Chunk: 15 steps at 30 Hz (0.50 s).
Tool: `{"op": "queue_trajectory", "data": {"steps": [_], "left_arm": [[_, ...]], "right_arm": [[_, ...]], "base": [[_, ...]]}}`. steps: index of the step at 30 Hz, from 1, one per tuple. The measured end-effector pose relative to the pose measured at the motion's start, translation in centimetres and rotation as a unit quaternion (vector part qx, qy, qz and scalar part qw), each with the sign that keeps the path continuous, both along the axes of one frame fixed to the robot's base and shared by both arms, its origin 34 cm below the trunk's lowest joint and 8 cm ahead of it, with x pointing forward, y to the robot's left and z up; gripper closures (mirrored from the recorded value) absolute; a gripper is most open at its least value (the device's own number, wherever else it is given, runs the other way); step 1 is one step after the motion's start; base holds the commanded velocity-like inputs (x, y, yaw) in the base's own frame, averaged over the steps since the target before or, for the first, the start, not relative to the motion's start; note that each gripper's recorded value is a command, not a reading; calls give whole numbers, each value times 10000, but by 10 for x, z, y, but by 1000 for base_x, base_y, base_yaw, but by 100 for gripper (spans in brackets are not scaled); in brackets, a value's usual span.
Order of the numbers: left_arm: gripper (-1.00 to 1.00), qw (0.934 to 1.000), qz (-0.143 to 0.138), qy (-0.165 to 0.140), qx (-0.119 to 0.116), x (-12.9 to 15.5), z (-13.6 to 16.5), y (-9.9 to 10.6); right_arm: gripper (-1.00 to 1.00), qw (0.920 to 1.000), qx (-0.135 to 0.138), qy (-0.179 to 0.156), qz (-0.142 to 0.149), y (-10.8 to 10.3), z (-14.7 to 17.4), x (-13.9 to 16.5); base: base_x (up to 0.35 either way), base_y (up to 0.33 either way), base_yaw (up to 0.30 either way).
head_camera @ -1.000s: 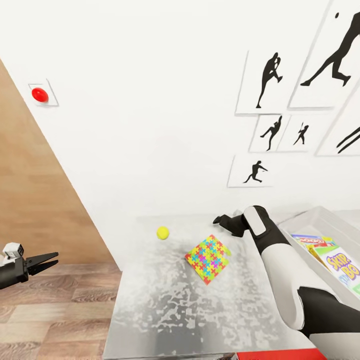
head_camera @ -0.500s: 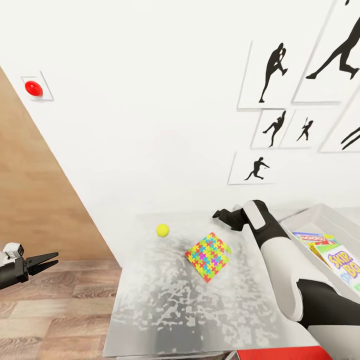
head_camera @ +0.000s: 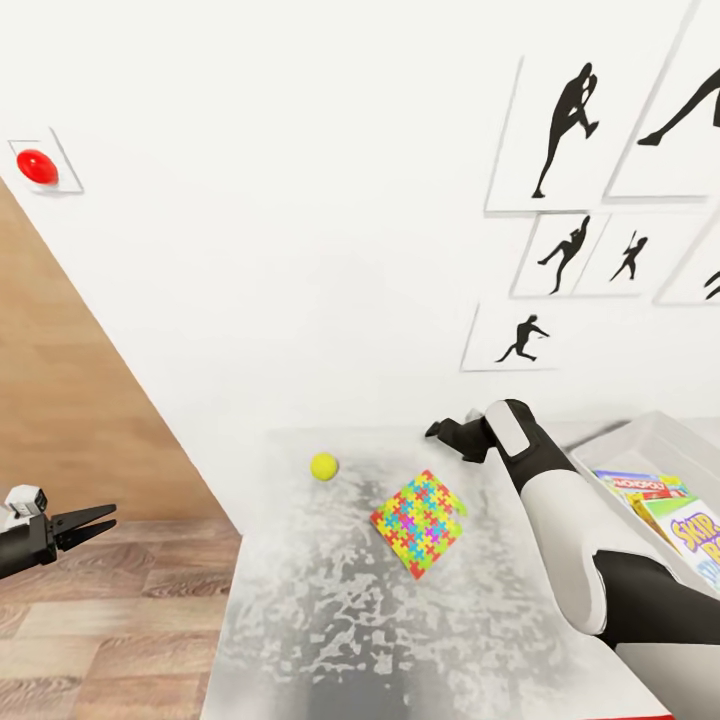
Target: Put all the toys in the child's room - the three board games (two on the bed and one on the table), the two jigsaw puzzles on the table, and the tennis ball on the table - inside the toy box on the table in the child's room.
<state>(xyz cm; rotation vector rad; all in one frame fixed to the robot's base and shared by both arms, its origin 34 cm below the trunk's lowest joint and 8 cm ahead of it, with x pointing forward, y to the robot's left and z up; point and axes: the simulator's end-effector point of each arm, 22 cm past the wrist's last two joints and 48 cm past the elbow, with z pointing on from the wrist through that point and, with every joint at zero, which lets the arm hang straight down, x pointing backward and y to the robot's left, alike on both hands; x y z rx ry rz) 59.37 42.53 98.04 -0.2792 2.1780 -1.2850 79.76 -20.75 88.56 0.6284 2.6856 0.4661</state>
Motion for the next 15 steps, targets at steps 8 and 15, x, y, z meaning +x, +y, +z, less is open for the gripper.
{"op": "queue_trajectory", "data": {"steps": [8, 15], "left_arm": [[-100, 10000, 3, 61, -6, 0, -6, 0], [-100, 9999, 5, 121, -5, 0, -12, 0]], "right_arm": [[-100, 10000, 0, 68, 7, 0, -9, -2], [-100, 9999, -5, 135, 16, 0, -18, -4]], "base": [[9, 0, 0], [0, 0, 0]]}}
